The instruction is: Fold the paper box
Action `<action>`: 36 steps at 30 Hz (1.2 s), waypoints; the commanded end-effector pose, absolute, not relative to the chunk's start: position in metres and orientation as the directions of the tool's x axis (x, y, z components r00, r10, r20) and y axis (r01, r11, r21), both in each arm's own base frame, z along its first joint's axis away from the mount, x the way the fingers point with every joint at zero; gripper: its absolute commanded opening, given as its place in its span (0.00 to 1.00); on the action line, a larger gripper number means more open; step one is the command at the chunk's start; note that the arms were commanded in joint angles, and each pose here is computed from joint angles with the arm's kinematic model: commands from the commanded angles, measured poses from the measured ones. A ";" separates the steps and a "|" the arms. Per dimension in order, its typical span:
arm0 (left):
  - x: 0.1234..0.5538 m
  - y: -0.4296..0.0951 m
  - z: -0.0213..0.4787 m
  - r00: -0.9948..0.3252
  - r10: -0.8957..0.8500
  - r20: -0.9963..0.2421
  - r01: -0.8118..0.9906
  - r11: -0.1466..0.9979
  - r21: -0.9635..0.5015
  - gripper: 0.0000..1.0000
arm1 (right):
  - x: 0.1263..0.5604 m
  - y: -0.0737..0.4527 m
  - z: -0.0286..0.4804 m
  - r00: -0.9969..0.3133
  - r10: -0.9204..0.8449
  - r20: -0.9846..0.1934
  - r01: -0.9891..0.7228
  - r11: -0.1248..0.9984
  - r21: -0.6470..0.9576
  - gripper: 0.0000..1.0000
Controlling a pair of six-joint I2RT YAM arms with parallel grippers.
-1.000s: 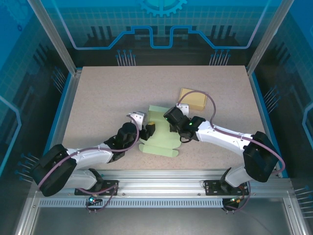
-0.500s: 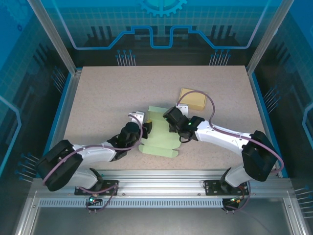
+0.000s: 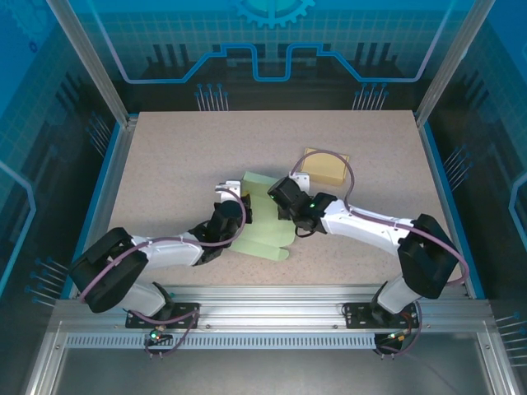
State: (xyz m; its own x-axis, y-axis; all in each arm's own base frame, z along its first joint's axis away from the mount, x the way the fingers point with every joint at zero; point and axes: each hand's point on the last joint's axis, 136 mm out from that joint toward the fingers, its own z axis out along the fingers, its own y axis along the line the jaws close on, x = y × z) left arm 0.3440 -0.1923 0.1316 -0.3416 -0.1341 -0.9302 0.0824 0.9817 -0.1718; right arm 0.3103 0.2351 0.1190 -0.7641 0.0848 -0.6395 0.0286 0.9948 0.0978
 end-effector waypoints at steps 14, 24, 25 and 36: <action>0.349 -0.201 0.166 -0.216 -0.091 -0.972 0.087 0.990 -0.112 0.11 | 0.309 0.242 0.111 -0.797 0.046 -0.602 0.013 0.998 0.059 0.00; 0.363 -0.174 0.155 -0.239 -0.003 -0.971 -0.133 0.991 0.030 0.00 | 0.302 0.251 0.119 -0.791 0.045 -0.610 -0.022 0.995 0.102 0.00; 0.364 -0.173 0.154 -0.247 -0.002 -0.969 -0.146 0.989 0.035 0.03 | 0.301 0.253 0.118 -0.793 0.042 -0.608 -0.025 0.995 0.101 0.00; 0.361 -0.202 0.152 -0.342 -0.056 -0.938 0.011 0.998 -0.063 0.26 | 0.301 0.248 0.101 -0.829 0.022 -0.558 -0.013 0.998 0.059 0.00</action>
State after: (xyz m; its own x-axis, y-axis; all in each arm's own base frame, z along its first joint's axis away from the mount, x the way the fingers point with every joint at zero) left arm 0.3648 -0.1927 0.1436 -0.3163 -0.0105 -0.9486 -0.0544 0.9985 0.0071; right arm 0.3077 0.2434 0.1056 -0.7977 0.0523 -0.6008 0.0135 0.9975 0.0689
